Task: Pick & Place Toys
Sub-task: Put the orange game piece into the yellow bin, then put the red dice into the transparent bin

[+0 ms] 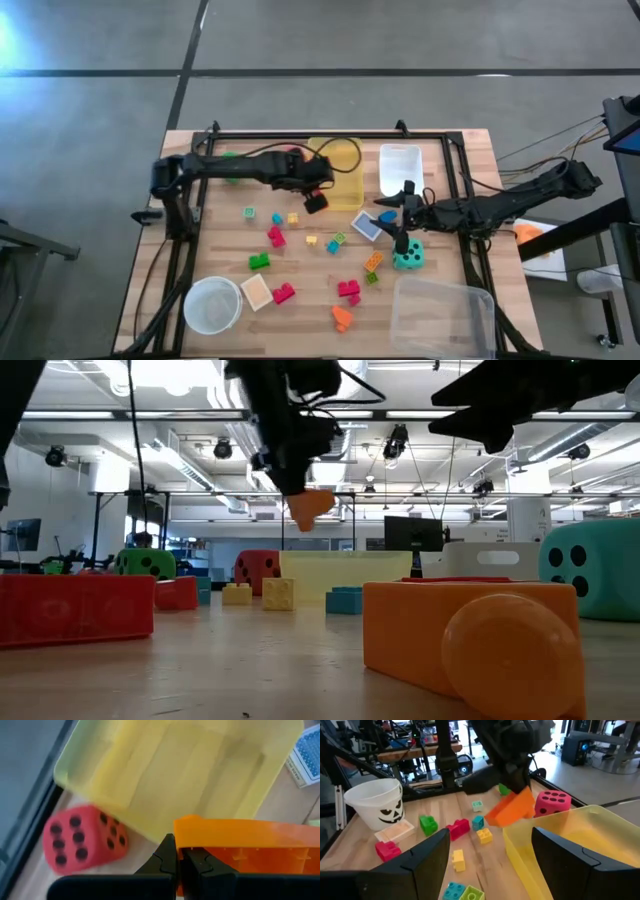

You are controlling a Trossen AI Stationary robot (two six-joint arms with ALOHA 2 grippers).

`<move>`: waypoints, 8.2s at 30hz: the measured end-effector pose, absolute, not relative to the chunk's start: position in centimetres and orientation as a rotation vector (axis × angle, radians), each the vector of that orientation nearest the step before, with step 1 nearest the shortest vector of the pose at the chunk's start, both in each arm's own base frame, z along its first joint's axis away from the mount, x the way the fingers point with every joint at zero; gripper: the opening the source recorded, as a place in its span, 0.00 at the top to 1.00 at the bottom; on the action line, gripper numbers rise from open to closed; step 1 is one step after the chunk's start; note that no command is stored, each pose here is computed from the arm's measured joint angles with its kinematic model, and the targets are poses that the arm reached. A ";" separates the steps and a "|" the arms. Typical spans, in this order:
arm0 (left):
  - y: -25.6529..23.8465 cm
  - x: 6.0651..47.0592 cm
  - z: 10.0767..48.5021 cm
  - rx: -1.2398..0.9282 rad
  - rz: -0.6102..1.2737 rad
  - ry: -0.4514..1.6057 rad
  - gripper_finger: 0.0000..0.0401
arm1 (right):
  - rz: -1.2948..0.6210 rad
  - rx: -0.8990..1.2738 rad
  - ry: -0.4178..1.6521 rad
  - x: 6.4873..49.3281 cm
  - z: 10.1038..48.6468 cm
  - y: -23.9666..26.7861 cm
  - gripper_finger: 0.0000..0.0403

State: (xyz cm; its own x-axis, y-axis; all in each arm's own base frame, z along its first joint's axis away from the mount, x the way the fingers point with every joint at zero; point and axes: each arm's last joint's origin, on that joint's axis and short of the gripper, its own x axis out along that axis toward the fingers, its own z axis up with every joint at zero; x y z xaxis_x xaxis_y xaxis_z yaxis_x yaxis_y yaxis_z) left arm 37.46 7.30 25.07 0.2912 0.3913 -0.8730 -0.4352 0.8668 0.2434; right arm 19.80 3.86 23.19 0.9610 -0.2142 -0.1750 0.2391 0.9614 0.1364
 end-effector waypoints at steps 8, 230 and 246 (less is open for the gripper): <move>9.6 39.2 23.1 0.059 0.512 1.149 1.00 | -0.205 0.160 0.170 19.6 23.2 4.0 0.31; 15.8 33.6 16.1 0.099 0.785 1.397 0.07 | -0.190 0.068 0.226 19.7 23.1 4.1 0.31; 15.7 33.3 15.7 0.100 0.789 1.421 0.48 | -0.190 0.069 0.226 19.7 23.1 4.1 0.31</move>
State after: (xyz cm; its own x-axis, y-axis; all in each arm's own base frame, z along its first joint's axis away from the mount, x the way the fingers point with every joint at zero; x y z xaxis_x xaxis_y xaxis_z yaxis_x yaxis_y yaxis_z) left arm 33.31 15.67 15.73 -0.0539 0.5406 -0.8396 -0.4272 0.7475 0.5087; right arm 19.69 4.06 23.12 0.9569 -0.1792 -0.2286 0.1946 0.9798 0.0463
